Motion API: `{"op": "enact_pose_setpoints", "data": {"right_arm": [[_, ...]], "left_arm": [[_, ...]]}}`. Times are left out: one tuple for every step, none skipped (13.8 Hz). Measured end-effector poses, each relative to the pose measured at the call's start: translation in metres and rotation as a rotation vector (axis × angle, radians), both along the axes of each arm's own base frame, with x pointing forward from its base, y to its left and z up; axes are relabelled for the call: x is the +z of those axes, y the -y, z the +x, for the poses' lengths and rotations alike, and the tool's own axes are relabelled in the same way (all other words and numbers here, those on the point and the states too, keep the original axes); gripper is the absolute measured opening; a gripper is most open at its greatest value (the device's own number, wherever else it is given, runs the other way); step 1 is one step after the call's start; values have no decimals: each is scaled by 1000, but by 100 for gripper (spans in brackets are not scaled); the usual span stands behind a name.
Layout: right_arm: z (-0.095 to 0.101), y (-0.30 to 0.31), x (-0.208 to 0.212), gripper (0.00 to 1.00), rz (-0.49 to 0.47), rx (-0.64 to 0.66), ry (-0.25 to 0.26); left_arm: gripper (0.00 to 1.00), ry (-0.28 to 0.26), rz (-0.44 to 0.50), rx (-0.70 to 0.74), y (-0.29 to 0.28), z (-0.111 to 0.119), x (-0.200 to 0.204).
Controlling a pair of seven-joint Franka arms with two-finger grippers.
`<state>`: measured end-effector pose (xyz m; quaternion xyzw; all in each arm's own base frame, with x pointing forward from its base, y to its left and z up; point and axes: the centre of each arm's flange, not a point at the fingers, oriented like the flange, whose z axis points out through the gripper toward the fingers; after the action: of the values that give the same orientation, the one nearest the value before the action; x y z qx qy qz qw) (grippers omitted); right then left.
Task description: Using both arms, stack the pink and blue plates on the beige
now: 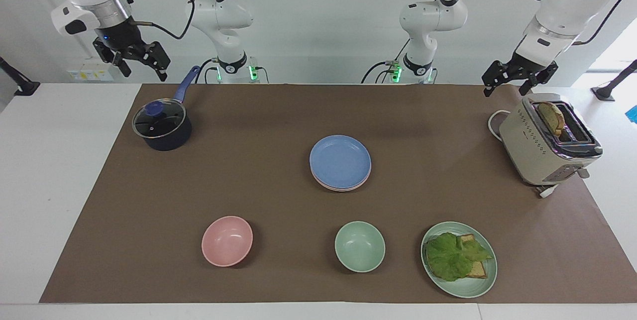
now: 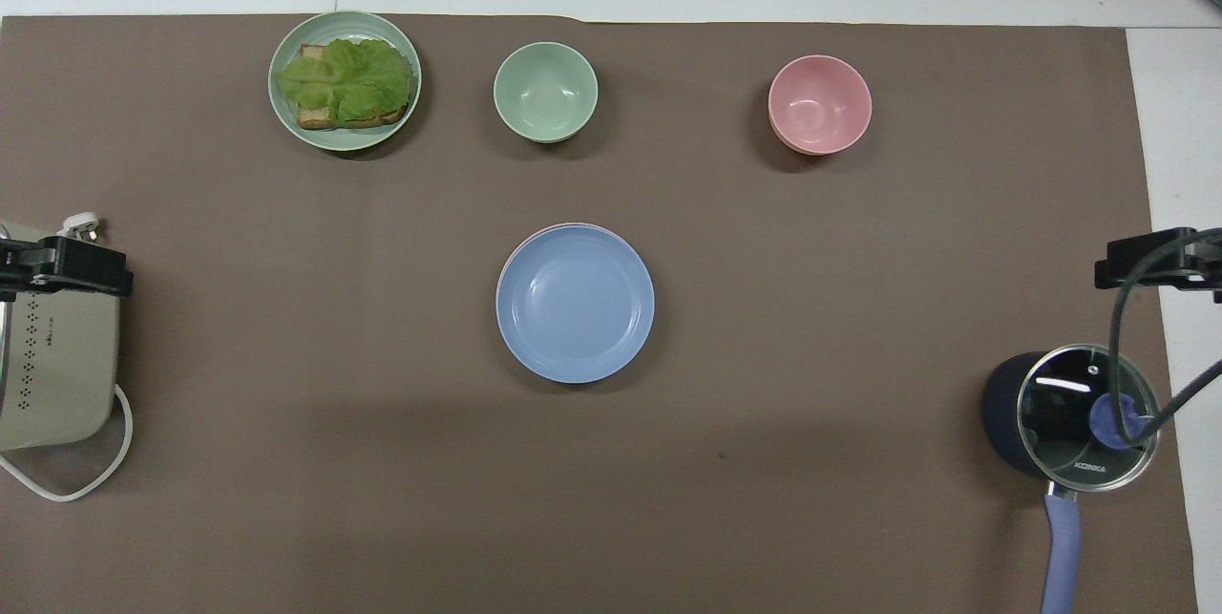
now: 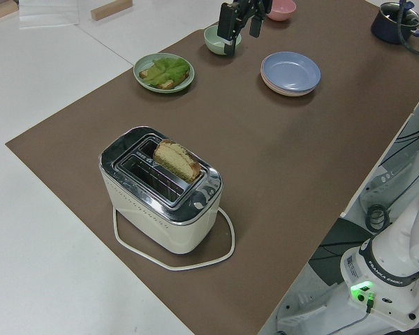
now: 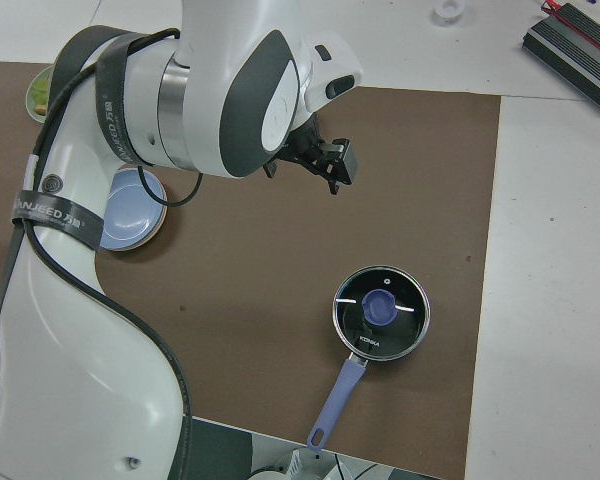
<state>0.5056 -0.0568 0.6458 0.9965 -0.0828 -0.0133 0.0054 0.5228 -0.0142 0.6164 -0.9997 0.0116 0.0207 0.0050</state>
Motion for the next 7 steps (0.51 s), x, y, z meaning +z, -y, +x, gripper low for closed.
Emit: {"op": "enact_pose_setpoints", "data": {"right_arm": [[0, -1, 0, 100, 0, 2, 2], [1, -3, 1, 100, -1, 6, 5], [1, -5, 2, 100, -2, 10, 7], [1, -7, 2, 100, -2, 14, 8], [1, -9, 2, 100, -2, 19, 8], [2, -11, 2, 100, -2, 35, 8], [2, -15, 2, 100, -2, 52, 8]], "left_arm": [[100, 0, 0, 0, 0, 0, 0], [100, 0, 0, 0, 0, 0, 0], [100, 0, 0, 0, 0, 0, 0], [100, 0, 0, 0, 0, 0, 0], [100, 0, 0, 0, 0, 0, 0], [100, 0, 0, 0, 0, 0, 0], [100, 0, 0, 0, 0, 0, 0]]}}
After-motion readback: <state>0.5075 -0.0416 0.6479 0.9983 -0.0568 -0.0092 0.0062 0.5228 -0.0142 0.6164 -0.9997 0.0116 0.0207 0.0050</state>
